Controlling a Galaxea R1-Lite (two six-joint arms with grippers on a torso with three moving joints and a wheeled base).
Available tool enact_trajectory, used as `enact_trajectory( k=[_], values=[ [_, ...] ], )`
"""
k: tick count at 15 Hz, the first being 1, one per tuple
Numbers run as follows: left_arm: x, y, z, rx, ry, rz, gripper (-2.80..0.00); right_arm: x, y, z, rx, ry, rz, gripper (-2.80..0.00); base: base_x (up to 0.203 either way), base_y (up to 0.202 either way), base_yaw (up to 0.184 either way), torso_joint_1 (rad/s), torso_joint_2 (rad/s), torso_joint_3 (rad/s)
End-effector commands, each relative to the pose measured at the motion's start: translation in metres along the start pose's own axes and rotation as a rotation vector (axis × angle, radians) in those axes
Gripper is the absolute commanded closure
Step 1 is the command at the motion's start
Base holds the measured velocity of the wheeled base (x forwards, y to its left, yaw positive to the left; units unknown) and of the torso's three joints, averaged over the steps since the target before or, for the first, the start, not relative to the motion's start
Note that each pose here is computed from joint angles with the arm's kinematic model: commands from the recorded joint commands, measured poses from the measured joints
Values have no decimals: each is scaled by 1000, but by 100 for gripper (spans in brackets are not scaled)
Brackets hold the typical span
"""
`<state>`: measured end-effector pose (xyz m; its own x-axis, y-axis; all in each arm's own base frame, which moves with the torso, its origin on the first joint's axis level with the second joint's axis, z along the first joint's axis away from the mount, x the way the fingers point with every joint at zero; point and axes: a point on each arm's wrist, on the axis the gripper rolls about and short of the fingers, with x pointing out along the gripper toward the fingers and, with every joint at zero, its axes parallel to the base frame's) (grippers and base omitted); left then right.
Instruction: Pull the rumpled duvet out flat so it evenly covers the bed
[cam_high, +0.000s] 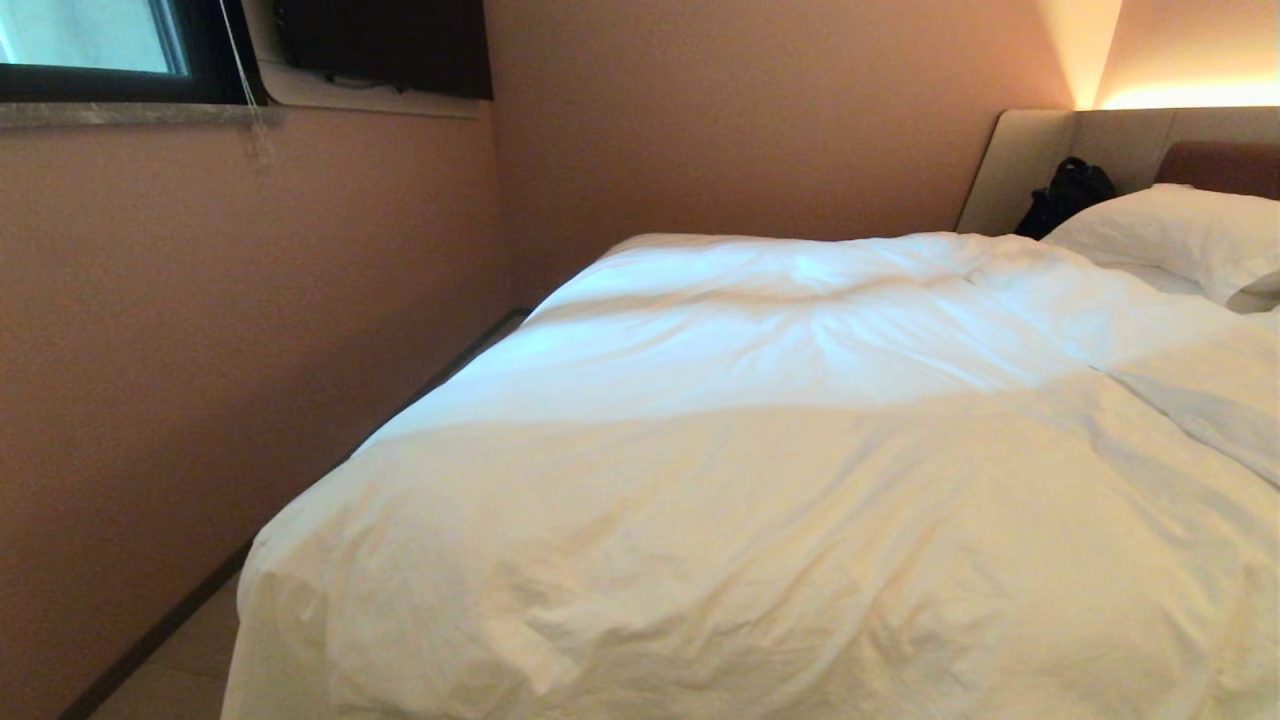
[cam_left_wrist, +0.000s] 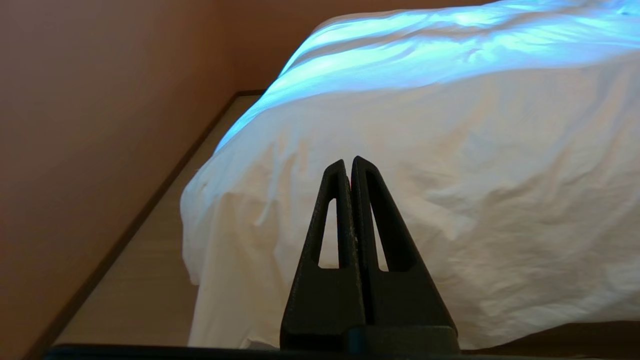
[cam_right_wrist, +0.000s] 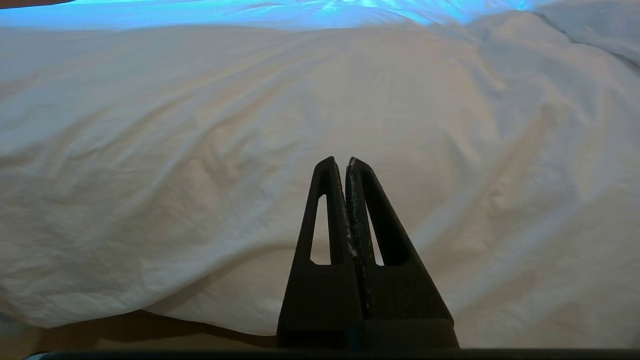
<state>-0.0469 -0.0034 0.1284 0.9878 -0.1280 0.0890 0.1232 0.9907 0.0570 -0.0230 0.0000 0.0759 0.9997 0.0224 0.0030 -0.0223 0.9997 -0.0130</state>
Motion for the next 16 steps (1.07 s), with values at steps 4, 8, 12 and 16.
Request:
enact_trajectory(
  k=[4, 8, 12, 16],
  values=[
    [2, 2, -10, 46, 28, 88, 0, 0, 0, 0, -1, 1, 1, 0, 0, 0, 0, 0, 0, 0],
    [12, 4, -24, 93, -8, 165, 0, 0, 0, 0, -1, 1, 1, 0, 0, 0, 0, 0, 0, 0],
    [17, 5, -38, 90, 8, 179, 0, 0, 0, 0, -1, 1, 1, 0, 0, 0, 0, 0, 0, 0],
    [18, 4, -46, 49, 38, 162, 0, 0, 0, 0, -1, 1, 1, 0, 0, 0, 0, 0, 0, 0]
  ],
)
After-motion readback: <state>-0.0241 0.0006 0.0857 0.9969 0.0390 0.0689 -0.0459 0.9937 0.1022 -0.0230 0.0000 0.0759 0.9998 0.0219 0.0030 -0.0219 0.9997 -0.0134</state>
